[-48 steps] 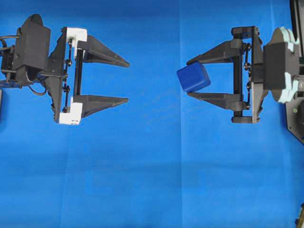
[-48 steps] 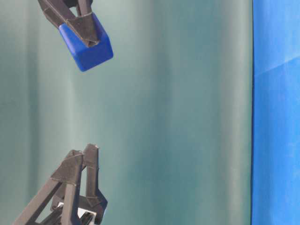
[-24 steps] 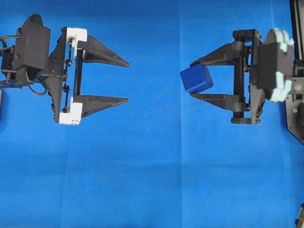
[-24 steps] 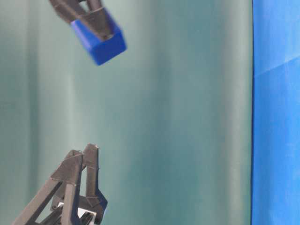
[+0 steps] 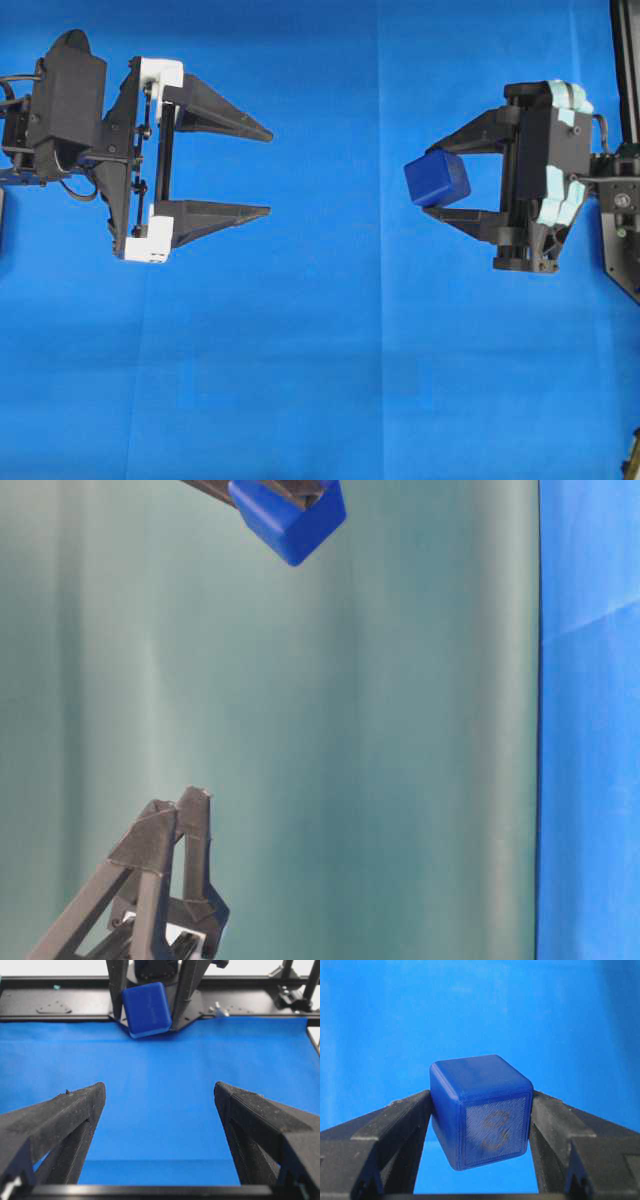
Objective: Handover the blue block to the right arm after grasping it with the left arm, then place it in the designated position.
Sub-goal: 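Carry the cube with the right gripper and reorient it downward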
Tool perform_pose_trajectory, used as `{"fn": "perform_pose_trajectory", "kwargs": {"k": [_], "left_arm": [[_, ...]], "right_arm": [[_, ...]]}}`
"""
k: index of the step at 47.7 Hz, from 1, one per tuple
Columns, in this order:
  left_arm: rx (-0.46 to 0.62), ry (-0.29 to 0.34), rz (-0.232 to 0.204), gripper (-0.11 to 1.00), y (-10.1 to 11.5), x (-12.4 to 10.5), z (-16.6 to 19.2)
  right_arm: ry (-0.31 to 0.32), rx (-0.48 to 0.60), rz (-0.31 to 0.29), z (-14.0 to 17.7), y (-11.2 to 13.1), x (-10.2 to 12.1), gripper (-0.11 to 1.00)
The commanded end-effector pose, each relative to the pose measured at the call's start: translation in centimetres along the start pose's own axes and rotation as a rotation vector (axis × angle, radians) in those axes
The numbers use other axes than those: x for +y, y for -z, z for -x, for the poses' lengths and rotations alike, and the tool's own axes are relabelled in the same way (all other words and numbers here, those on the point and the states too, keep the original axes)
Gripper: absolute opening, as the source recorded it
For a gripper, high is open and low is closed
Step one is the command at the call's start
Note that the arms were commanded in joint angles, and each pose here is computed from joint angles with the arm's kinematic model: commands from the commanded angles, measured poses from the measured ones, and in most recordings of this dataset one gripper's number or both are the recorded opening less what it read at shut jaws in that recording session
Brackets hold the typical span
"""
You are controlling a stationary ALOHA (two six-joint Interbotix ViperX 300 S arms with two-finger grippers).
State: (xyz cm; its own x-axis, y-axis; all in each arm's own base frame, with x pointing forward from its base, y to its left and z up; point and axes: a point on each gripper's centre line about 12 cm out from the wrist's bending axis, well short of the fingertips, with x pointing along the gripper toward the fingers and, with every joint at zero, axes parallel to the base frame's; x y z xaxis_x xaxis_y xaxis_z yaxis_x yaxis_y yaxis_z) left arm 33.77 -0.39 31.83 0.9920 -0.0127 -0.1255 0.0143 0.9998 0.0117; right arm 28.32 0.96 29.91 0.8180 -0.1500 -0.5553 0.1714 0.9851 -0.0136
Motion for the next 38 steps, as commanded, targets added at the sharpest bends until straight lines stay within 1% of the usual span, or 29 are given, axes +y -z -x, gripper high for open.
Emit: {"fn": "perform_pose_trajectory", "kwargs": {"k": [1,29,38], "left_arm": [[-0.037,0.002,0.001,0.93,-1.23,-0.09,0.28],[-0.037,0.003,0.000,0.93,-1.21,-0.09,0.33],[-0.037,0.002,0.001,0.93,-1.21,-0.09,0.33]], "right_arm": [[-0.010,-0.023,-0.005,0.30,-0.61,0.13,0.45],[-0.012,-0.024,-0.005,0.26,-0.62,0.16,0.45],[-0.024,-0.015,0.004,-0.61,-0.29,0.51,0.45]]}}
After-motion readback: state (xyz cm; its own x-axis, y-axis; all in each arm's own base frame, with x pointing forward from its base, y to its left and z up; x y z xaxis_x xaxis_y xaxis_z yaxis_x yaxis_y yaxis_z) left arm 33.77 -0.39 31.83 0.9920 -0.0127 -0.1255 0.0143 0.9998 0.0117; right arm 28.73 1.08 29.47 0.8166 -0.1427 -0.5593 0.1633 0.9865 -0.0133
